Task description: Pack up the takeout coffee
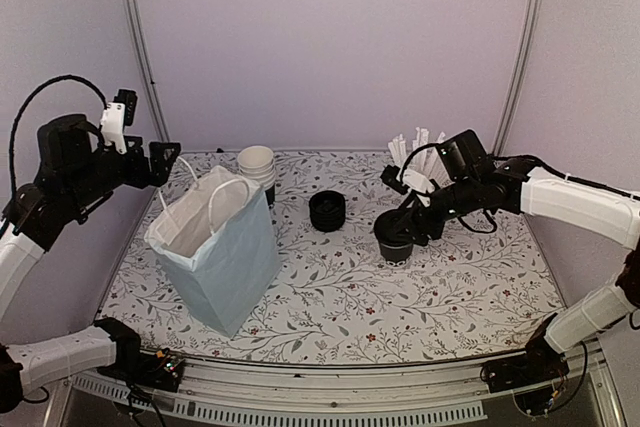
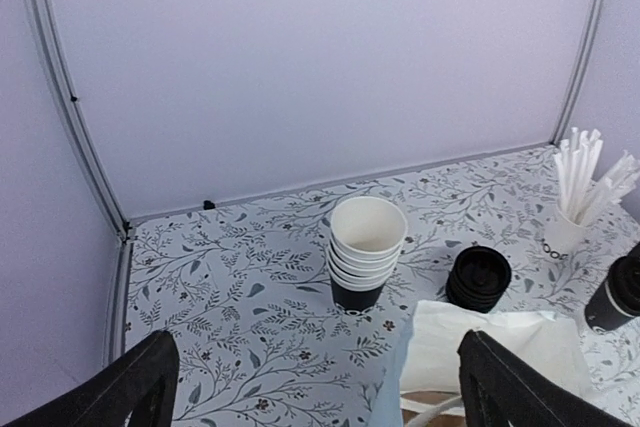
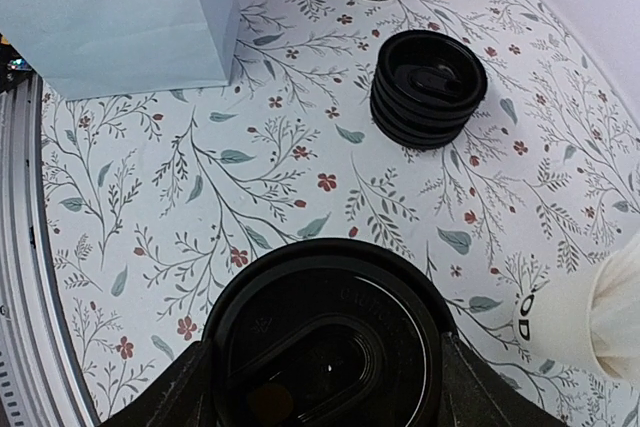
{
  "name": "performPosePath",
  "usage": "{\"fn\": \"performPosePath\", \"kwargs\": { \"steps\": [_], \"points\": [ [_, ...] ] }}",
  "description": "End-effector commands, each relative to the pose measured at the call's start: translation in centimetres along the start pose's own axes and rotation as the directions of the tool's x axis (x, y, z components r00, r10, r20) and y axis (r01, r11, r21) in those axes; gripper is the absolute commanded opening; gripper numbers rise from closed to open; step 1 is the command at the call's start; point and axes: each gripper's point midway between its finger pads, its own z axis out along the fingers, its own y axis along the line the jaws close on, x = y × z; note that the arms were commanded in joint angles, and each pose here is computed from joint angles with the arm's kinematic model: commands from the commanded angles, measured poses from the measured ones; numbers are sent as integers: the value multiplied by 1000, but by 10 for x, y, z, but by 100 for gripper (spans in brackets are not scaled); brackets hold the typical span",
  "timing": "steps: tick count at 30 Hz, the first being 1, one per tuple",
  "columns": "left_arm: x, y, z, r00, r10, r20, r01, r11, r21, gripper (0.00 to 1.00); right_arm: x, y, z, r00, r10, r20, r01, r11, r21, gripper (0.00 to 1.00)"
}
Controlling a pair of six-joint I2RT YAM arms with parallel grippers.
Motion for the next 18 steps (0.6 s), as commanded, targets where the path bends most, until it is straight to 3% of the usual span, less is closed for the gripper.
{"fn": "performPosePath", "kwargs": {
  "steps": [1,9,14,18],
  "points": [
    [0,37,26,997,36,66,-21,976,-216,99,8,-10,-18,999,-10,44,7,998,58,71],
    [6,44,2,965,23,262,38,974,-224,100,42,-10,-27,999,26,30,-28,997,69,73],
    [25,52,9,976,41,214,15,968,-252,100,47,0,-25,998,46,49,-47,999,11,74],
    [27,45,18,979,23,202,17,981,-193,100,52,2,-20,997,60,45,-60,998,-5,75]
  ]
}}
